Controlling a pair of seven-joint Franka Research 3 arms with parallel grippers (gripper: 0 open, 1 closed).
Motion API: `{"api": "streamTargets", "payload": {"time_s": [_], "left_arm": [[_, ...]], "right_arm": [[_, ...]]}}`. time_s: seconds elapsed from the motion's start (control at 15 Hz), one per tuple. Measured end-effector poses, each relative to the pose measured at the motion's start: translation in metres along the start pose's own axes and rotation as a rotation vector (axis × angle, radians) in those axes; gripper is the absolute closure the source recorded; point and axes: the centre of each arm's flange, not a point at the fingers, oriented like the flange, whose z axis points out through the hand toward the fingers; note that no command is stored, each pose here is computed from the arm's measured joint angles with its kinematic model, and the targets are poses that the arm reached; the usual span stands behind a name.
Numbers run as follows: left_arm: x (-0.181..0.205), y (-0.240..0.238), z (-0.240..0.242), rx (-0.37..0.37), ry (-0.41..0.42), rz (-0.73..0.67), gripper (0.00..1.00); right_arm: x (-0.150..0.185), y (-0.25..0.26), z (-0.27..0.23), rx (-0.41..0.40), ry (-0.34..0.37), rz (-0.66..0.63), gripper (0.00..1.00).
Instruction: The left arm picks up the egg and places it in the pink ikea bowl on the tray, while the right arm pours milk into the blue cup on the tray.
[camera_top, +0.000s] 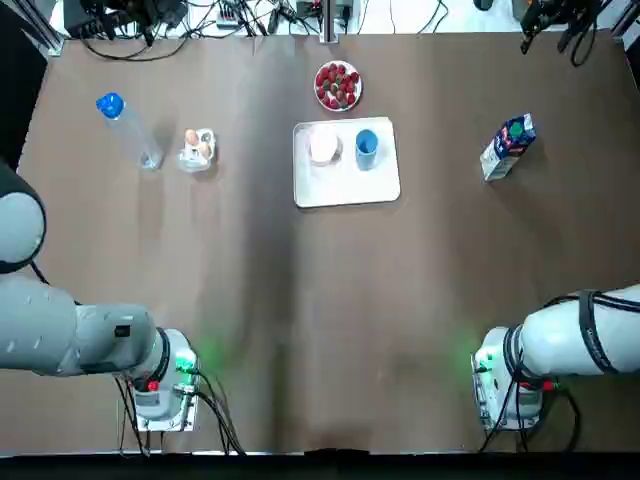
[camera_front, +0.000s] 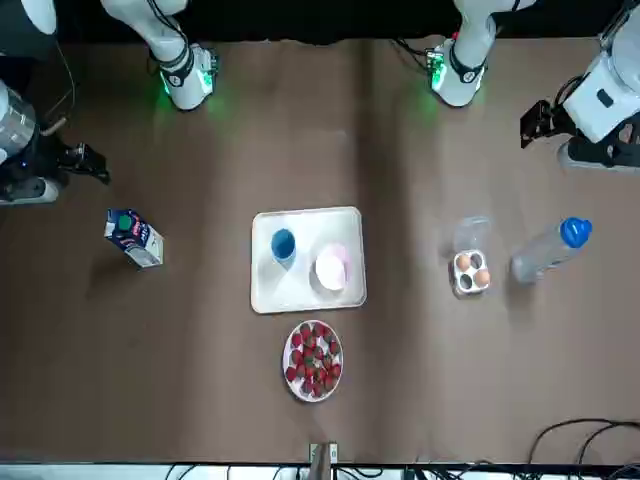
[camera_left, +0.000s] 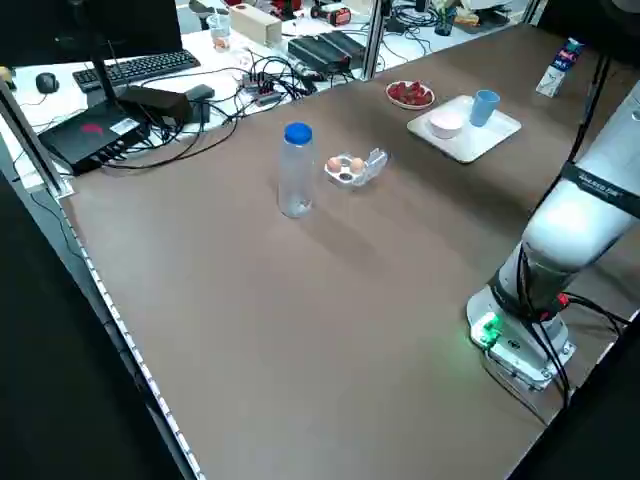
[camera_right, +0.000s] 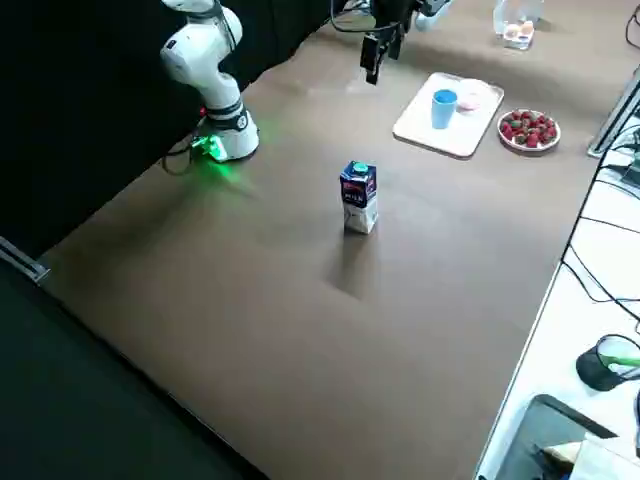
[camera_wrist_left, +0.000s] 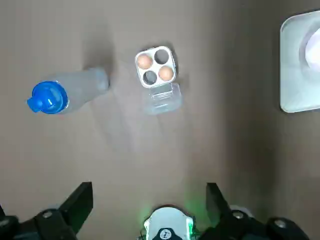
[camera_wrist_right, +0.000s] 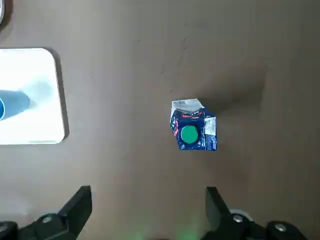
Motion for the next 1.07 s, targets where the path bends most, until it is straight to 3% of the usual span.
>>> {"api": "streamTargets", "payload": {"time_s": [0.33, 0.6, 0.93, 1.0, 1.07], "left_arm": [[0.0, -0.001, 0.0, 0.003, 0.0, -0.003, 0.0], [0.012, -0.005, 0.017, 0.005, -0.02, -0.011, 0.0], [0.066, -0.013, 0.097, -0.016, -0.023, -0.015, 0.0], [0.074, -0.013, 0.12, -0.019, -0.021, -0.013, 0.0], [0.087, -0.013, 0.166, -0.026, -0.011, -0.012, 0.0]], "right_arm": [[0.0, 0.001, 0.0, 0.0, 0.0, -0.032, 0.0], [0.0, 0.002, 0.0, 0.001, 0.0, -0.132, 0.0], [0.002, 0.03, 0.006, 0.023, -0.004, -0.346, 0.0], [0.004, 0.041, 0.01, 0.04, -0.004, -0.379, 0.0], [0.008, 0.063, 0.021, 0.111, 0.01, -0.432, 0.0]]}}
